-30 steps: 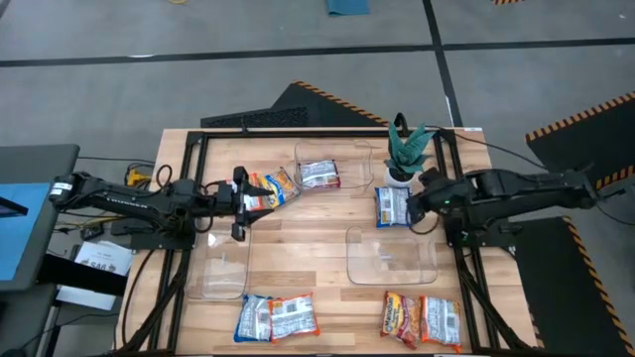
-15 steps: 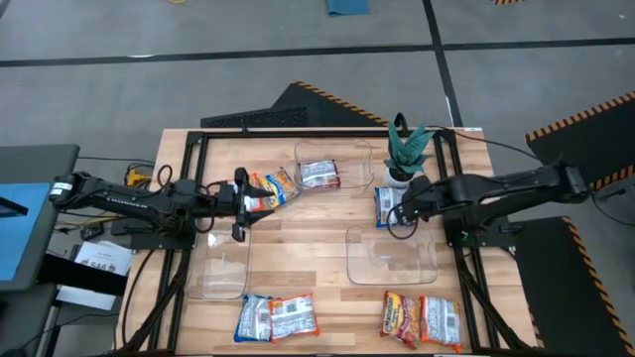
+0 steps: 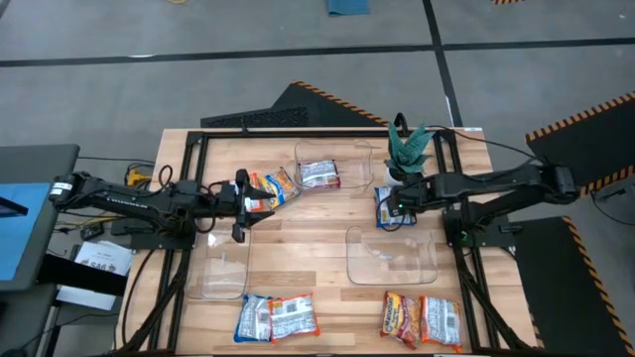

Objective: Sort Maruchan noodles
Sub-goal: Put the top right blue bag into the bottom right transparent bin

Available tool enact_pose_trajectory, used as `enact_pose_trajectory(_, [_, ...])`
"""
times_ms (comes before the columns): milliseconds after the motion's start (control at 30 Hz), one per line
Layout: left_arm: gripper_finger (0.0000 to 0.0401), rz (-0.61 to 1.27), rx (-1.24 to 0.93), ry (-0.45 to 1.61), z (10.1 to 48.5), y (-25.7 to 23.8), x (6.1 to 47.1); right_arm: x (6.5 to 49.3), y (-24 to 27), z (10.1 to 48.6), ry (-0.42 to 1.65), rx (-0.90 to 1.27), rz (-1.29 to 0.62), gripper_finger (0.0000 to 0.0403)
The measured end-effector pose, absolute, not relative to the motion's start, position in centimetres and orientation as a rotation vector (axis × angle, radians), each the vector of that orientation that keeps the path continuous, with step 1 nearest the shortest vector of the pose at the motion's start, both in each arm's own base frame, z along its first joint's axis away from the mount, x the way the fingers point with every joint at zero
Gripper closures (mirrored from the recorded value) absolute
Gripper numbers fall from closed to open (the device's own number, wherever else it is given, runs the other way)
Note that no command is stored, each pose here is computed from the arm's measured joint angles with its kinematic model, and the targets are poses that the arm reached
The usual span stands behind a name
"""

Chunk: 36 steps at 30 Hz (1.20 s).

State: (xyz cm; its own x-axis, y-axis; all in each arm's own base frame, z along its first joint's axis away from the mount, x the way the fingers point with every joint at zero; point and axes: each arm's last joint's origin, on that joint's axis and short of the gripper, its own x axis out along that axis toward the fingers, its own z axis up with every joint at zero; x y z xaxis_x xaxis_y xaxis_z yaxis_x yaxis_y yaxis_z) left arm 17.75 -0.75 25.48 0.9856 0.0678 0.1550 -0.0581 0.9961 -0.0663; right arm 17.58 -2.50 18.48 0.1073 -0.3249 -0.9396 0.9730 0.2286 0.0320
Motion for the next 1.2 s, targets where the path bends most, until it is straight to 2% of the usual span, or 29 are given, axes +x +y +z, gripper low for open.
enact_pose_trajectory(100, [0.0196, 0.063, -0.056, -0.158, 25.5, -0.8, 17.8, 17.8, -2.6, 18.2, 1.01, 0.826, -1.149, 0.0144])
enact_pose_trajectory(200, [0.0196, 0.061, -0.057, -0.158, 25.5, -0.8, 17.8, 18.0, -2.6, 18.0, 1.017, 0.822, -1.166, 0.0178])
enact_pose_trajectory(300, [0.0196, 0.061, -0.057, -0.158, 25.5, -0.8, 17.8, 18.1, -2.6, 17.7, 1.014, 0.818, -1.193, 0.0248])
enact_pose_trajectory(433, [0.0196, 0.061, -0.062, -0.16, 25.5, -0.8, 17.8, 18.3, -2.5, 17.4, 1.03, 0.792, -1.195, 0.0371])
enact_pose_trajectory(467, [0.0196, 0.061, -0.062, -0.16, 25.5, -0.8, 17.7, 18.3, -2.3, 17.3, 1.035, 0.784, -1.188, 0.0383])
enact_pose_trajectory(667, [0.0196, 0.06, -0.064, -0.162, 25.5, -0.8, 17.7, 17.9, -1.1, 18.5, 1.038, 0.775, -1.126, 0.0386])
enact_pose_trajectory(1200, [0.0196, 0.062, -0.065, -0.171, 25.6, -0.8, 17.7, 19.3, 1.5, 24.8, 0.977, 0.718, -0.914, 0.0386])
